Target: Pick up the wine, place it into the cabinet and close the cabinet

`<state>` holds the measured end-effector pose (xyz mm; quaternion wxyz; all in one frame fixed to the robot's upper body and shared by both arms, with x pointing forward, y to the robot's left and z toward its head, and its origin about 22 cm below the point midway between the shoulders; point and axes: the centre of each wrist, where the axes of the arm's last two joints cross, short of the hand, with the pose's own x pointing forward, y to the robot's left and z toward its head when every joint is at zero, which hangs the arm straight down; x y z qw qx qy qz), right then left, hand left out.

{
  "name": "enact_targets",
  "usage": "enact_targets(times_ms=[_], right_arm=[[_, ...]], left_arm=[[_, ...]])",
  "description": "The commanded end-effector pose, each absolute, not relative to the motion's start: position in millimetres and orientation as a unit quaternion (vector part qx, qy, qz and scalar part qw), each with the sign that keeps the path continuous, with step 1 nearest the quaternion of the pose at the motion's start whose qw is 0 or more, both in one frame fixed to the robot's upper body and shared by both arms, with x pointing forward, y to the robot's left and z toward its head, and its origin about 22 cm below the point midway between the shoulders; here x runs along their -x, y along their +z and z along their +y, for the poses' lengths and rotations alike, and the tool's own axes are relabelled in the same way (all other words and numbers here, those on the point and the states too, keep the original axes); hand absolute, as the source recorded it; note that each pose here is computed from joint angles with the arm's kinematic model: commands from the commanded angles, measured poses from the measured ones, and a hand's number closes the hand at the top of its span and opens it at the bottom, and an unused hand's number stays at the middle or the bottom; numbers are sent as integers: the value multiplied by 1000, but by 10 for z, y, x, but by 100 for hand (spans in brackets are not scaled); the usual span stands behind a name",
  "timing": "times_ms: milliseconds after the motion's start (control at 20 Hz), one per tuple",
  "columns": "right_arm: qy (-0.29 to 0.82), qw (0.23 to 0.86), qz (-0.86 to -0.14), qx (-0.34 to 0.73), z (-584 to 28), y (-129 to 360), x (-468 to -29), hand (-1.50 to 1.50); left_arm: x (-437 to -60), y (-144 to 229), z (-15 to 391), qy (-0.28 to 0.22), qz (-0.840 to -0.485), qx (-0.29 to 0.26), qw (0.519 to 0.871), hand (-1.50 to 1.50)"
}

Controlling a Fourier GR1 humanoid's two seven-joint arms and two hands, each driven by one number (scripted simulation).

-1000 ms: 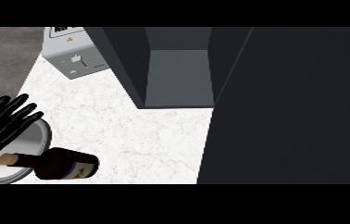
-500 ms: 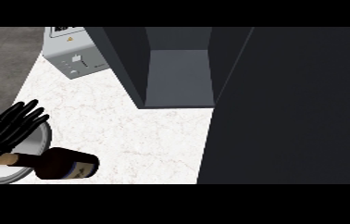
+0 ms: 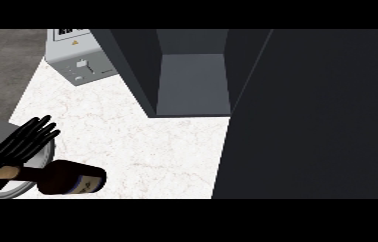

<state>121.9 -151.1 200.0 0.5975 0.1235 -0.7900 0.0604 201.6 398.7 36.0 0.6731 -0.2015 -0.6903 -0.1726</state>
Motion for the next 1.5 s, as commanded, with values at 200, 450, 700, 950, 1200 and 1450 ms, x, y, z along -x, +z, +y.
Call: enact_targets(times_ms=[200,450,700,950,1200,1450], right_arm=[[52,557,-822,-105,-1633,2160,-886,-150],[49,557,-823,-101,-1683,2193,-925,-150],[46,558,-822,-104,-1604,2119,-858,-150],[56,553,-825,-103,-1643,2145,-917,-150],[50,565,-818,-96,-1552,2051,-964,-150],[49,548,-828,-107,-1582,2074,-922,-150]], left_arm=[[-2154,3,3923,-184,-672,201,689,-150],[-2193,-151,3984,-172,-678,187,689,-150],[-2187,-384,3999,-171,-660,200,704,-150],[-2299,-456,4073,-163,-641,225,715,-150],[-2169,-671,3958,-171,-624,261,716,-150],[-2247,-831,3807,-170,-618,264,721,-150]])
